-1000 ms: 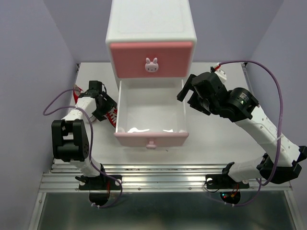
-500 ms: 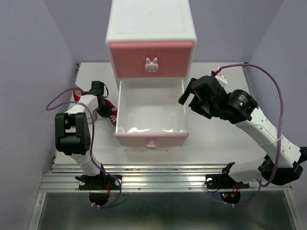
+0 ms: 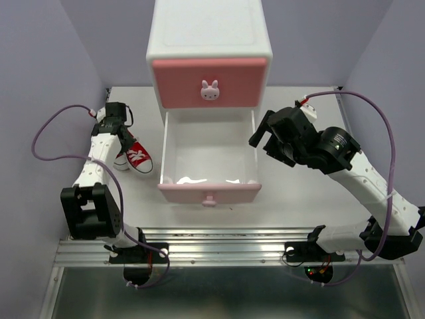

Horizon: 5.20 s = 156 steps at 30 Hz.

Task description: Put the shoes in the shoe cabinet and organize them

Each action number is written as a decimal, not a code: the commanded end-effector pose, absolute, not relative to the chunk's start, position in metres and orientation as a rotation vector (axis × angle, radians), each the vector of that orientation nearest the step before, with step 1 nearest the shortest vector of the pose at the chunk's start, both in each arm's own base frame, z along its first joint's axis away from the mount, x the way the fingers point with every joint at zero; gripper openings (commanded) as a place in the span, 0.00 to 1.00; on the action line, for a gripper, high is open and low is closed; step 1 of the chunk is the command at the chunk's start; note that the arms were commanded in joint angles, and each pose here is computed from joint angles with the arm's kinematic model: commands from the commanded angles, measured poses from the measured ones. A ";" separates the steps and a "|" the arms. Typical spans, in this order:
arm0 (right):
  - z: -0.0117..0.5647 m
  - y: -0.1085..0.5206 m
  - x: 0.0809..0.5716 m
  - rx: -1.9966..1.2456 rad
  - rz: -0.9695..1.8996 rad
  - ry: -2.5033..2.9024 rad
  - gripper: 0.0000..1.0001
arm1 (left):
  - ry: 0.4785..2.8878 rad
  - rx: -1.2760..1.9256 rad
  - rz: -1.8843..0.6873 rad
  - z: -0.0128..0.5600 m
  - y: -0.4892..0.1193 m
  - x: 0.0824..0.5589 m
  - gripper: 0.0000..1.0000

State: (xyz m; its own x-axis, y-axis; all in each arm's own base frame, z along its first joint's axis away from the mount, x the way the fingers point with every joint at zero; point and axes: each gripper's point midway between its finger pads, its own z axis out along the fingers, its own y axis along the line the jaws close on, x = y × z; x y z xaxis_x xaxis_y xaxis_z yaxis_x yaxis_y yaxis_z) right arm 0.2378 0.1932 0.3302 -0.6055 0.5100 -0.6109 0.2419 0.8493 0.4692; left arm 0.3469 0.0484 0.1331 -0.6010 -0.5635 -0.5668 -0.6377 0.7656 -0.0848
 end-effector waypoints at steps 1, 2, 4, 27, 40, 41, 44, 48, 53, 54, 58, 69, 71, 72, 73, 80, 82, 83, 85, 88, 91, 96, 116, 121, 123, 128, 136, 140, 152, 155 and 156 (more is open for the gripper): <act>0.341 0.184 0.235 0.552 0.457 2.201 1.00 | 2.122 -0.879 0.333 0.217 0.088 0.349 0.00; 0.341 0.185 0.235 0.543 0.460 2.202 1.00 | 2.095 -0.900 0.367 0.227 0.096 0.343 0.00; 0.342 0.188 0.237 0.533 0.470 2.198 1.00 | 2.051 -0.908 0.371 0.247 0.102 0.343 0.00; 0.347 0.193 0.243 0.499 0.497 2.159 1.00 | 1.710 -0.423 -0.507 0.440 -0.027 0.292 0.00; 0.333 0.193 0.238 0.505 0.513 2.181 1.00 | 1.689 -0.451 -0.678 0.428 -0.052 0.257 0.00; 0.333 0.193 0.237 0.504 0.517 2.182 1.00 | 1.691 -0.450 -0.677 0.426 -0.053 0.256 0.00; 0.329 0.194 0.236 0.495 0.512 2.196 1.00 | 1.690 -0.430 -0.720 0.421 -0.061 0.256 0.00; 0.327 0.193 0.237 0.490 0.496 2.198 1.00 | 1.727 -0.414 -0.808 0.410 -0.086 0.257 0.00; 0.323 0.193 0.237 0.485 0.478 2.212 1.00 | 1.773 -0.395 -0.832 0.403 -0.117 0.258 0.00; 0.321 0.193 0.237 0.483 0.474 2.218 1.00 | 1.786 -0.393 -0.835 0.400 -0.122 0.260 0.00; 0.320 0.188 0.235 0.493 0.458 2.215 1.00 | 1.804 -0.406 -0.856 0.394 -0.134 0.259 0.00; 0.307 0.177 0.226 0.524 0.437 2.231 1.00 | 1.801 -0.462 -0.884 0.367 -0.169 0.268 0.00; 0.306 0.175 0.224 0.525 0.432 2.235 1.00 | 1.810 -0.474 -0.892 0.358 -0.174 0.269 0.00; 0.306 0.174 0.223 0.526 0.433 2.235 1.00 | 1.808 -0.475 -0.898 0.357 -0.178 0.269 0.00; 0.306 0.173 0.222 0.525 0.429 2.239 1.00 | 1.800 -0.470 -0.907 0.358 -0.183 0.269 0.00; 0.304 0.164 0.217 0.545 0.420 2.233 1.00 | 1.824 -0.544 -0.873 0.337 -0.195 0.274 0.00; 0.304 0.162 0.215 0.547 0.421 2.233 1.00 | 1.827 -0.568 -0.873 0.333 -0.197 0.275 0.00; 0.304 0.161 0.214 0.549 0.419 2.232 1.00 | 1.839 -0.567 -0.878 0.329 -0.201 0.273 0.00; 0.303 0.158 0.213 0.547 0.404 2.231 1.00 | 1.840 -0.591 -0.873 0.327 -0.202 0.272 0.00; 0.305 0.154 0.212 0.553 0.403 2.219 1.00 | 1.865 -0.575 -0.877 0.321 -0.211 0.267 0.00; 0.304 0.151 0.210 0.567 0.405 2.214 1.00 | 1.905 -0.549 -0.880 0.312 -0.222 0.264 0.00; 0.303 0.149 0.210 0.581 0.399 2.206 1.00 | 1.941 -0.581 -0.887 0.298 -0.231 0.264 0.00; 0.300 0.146 0.213 0.609 0.387 2.184 1.00 | 2.104 -0.367 -0.831 0.251 -0.269 0.267 0.00; 0.294 0.150 0.208 0.613 0.410 2.217 1.00 | 2.123 -0.202 -0.788 0.244 -0.281 0.273 0.00; 0.294 0.149 0.209 0.628 0.415 2.207 1.00 | 2.130 -0.140 -0.750 0.243 -0.285 0.278 0.00; 0.296 0.143 0.208 0.642 0.414 2.183 1.00 | 2.136 -0.117 -0.762 0.239 -0.291 0.285 0.00; 0.297 0.140 0.206 0.673 0.417 2.174 1.00 | 2.171 -0.044 -0.712 0.228 -0.294 0.299 0.00; 0.296 0.140 0.206 0.679 0.415 2.174 1.00 | 2.187 0.032 -0.660 0.224 -0.292 0.308 0.00; 0.295 0.145 0.212 0.620 0.388 2.187 1.00 | 2.271 0.105 -0.596 0.200 -0.288 0.305 0.00; 0.296 0.143 0.212 0.619 0.381 2.179 1.00 | 2.303 0.090 -0.576 0.188 -0.287 0.305 0.00; 0.298 0.142 0.212 0.620 0.381 2.175 1.00 | 2.305 0.078 -0.579 0.187 -0.287 0.306 0.00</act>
State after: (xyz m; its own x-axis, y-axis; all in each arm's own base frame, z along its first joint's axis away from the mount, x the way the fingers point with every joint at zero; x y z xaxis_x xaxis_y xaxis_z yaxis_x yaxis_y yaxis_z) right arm 0.2061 0.1494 0.2880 -0.5857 0.5366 -0.6074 0.2958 0.8393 0.4562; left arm 0.2921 -0.2750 0.1559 -0.7661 -0.0679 -0.6392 0.1985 0.9208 -0.3357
